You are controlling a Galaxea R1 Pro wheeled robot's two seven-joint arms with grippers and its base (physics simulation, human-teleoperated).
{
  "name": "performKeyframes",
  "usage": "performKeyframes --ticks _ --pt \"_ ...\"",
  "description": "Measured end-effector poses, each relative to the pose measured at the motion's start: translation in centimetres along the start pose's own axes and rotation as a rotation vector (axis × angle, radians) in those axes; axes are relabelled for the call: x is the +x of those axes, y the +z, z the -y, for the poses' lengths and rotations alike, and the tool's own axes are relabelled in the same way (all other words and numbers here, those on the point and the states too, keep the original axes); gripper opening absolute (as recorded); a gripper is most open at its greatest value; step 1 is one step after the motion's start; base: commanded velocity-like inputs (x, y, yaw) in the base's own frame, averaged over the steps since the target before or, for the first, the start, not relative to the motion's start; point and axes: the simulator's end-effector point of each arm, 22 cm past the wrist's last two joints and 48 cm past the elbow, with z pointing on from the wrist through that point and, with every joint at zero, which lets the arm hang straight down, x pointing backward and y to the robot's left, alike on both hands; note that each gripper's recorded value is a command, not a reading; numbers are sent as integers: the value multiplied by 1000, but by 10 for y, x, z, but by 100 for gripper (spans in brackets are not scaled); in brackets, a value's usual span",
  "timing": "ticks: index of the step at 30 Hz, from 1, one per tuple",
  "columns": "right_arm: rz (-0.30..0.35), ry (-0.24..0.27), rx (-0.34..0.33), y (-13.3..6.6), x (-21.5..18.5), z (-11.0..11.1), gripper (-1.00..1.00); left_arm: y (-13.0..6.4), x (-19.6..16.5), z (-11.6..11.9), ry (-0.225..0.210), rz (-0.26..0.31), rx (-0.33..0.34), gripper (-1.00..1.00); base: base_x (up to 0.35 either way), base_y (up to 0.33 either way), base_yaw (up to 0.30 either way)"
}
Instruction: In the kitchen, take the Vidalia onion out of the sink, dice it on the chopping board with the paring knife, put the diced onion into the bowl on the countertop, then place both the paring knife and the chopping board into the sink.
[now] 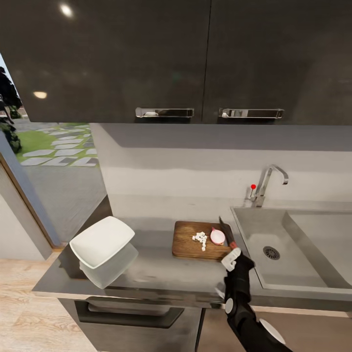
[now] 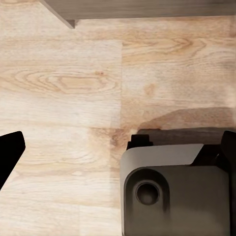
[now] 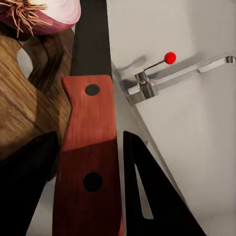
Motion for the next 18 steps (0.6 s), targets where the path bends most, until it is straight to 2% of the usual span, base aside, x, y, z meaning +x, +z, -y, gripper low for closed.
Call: performKeyframes --ticks 10,11,12,18 --pt "7 14 -3 -2 -7 -2 -100 0 0 0 0 0 0 100 0 0 0" --pt "68 74 5 -6 -30 0 -100 0 0 1 0 -1 3 100 0 0 0" --pt "70 87 2 -7 -35 -1 -100 0 0 2 0 -1 3 100 0 0 0" --pt "84 113 -2 -10 -44 -3 -100 0 0 2 0 -1 6 100 0 0 0"
